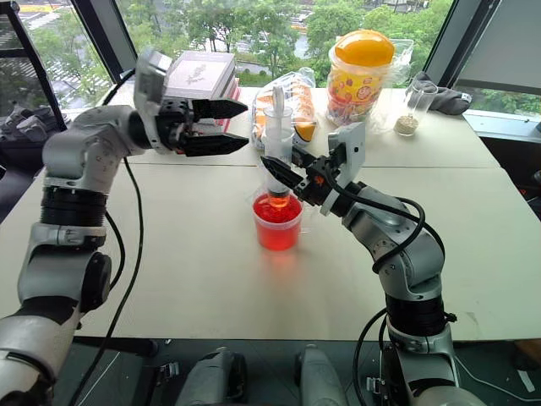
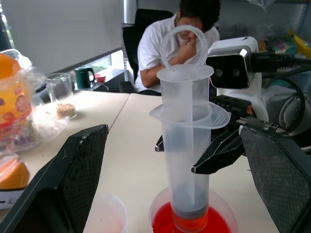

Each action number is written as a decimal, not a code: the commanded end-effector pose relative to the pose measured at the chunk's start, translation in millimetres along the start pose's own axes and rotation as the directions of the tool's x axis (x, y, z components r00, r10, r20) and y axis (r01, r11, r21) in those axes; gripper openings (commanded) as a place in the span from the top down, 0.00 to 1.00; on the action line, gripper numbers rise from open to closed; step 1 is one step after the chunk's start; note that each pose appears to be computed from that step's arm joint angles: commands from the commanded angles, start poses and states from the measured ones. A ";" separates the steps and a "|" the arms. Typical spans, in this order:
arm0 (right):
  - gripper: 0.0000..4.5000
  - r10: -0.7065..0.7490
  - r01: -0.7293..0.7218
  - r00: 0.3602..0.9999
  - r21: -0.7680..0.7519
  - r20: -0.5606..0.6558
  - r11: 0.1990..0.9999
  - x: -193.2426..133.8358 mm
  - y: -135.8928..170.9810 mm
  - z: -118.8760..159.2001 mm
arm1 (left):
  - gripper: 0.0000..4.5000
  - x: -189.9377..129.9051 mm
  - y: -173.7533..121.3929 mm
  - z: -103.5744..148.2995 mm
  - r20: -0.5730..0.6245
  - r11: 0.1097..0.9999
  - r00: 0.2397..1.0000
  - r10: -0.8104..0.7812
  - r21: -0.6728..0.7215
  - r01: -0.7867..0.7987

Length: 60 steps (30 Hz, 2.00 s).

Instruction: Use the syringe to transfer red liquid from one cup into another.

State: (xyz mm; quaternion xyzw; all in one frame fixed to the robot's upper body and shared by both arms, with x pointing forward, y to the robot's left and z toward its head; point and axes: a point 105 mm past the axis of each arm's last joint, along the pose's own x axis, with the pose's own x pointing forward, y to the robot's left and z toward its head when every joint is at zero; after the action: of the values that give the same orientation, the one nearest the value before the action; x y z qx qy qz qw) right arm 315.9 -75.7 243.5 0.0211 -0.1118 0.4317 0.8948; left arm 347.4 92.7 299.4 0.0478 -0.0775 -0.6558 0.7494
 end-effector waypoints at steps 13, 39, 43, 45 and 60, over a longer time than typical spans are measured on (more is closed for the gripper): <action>0.68 0.009 0.009 0.991 -0.131 0.136 0.991 51.0 -64.7 65.9 | 0.01 -24.8 3.5 5.8 0.002 0.987 0.989 0.147 0.067 -0.147; 0.68 -0.041 0.047 0.996 -0.063 0.085 0.997 66.1 -82.9 -6.4 | 0.01 58.2 50.4 33.4 0.062 0.972 0.979 0.192 0.124 -0.199; 0.68 -0.043 0.048 0.995 -0.067 0.085 0.997 65.8 -82.6 -6.3 | 0.01 64.6 53.6 30.3 0.039 0.975 0.979 0.200 0.094 -0.203; 0.68 -0.041 0.047 0.996 -0.069 0.084 0.996 65.9 -82.2 -6.4 | 0.01 66.5 53.5 29.3 0.034 0.977 0.980 0.194 0.086 -0.197; 0.68 -0.031 0.037 0.996 -0.081 0.078 0.996 67.0 -78.4 -5.8 | 0.99 83.4 53.0 19.2 0.005 0.983 0.984 0.176 0.058 -0.176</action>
State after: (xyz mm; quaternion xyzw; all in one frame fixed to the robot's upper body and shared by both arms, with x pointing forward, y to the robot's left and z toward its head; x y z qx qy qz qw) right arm 424.8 -79.1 233.4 0.0154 -0.1223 0.4017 0.9074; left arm 411.9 28.3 318.4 0.0497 -0.0809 -0.5739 0.8134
